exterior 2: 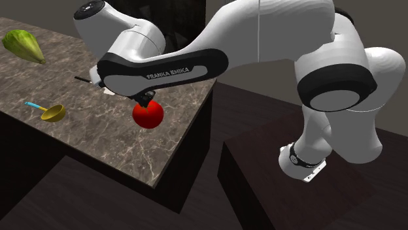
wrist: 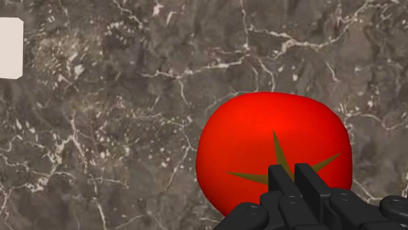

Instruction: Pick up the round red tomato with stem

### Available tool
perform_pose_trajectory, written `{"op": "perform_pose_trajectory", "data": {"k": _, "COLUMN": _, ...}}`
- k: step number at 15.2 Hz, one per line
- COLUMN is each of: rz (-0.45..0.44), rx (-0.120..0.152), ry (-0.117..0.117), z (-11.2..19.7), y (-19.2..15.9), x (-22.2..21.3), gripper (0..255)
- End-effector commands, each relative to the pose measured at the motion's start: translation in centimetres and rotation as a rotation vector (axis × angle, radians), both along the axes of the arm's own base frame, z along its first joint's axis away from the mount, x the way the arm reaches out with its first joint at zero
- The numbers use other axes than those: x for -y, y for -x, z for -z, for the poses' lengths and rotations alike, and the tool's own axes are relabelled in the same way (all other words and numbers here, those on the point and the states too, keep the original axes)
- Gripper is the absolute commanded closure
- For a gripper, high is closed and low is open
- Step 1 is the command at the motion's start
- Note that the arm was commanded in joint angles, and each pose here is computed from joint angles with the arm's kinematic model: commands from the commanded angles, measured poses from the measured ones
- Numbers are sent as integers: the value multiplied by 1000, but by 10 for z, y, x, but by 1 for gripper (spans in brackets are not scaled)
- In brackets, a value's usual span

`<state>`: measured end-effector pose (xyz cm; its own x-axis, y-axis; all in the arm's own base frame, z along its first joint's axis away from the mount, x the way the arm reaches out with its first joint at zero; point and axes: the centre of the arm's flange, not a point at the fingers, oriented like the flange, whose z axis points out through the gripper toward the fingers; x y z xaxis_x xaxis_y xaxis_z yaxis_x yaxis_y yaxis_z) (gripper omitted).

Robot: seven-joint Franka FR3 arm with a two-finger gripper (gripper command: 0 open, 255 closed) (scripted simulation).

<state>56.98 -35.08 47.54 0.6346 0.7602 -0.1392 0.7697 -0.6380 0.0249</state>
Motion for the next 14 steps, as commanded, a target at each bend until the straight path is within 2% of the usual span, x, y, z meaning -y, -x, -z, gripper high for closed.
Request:
{"op": "perform_pose_trajectory", "data": {"k": 1, "rz": 0, "rx": 0, "ry": 0, "z": -8, "y": 0, "x": 0, "gripper": 255}}
{"op": "perform_pose_trajectory", "data": {"k": 14, "rz": 0, "rx": 0, "ry": 0, "z": -77, "y": 0, "x": 0, "gripper": 255}}
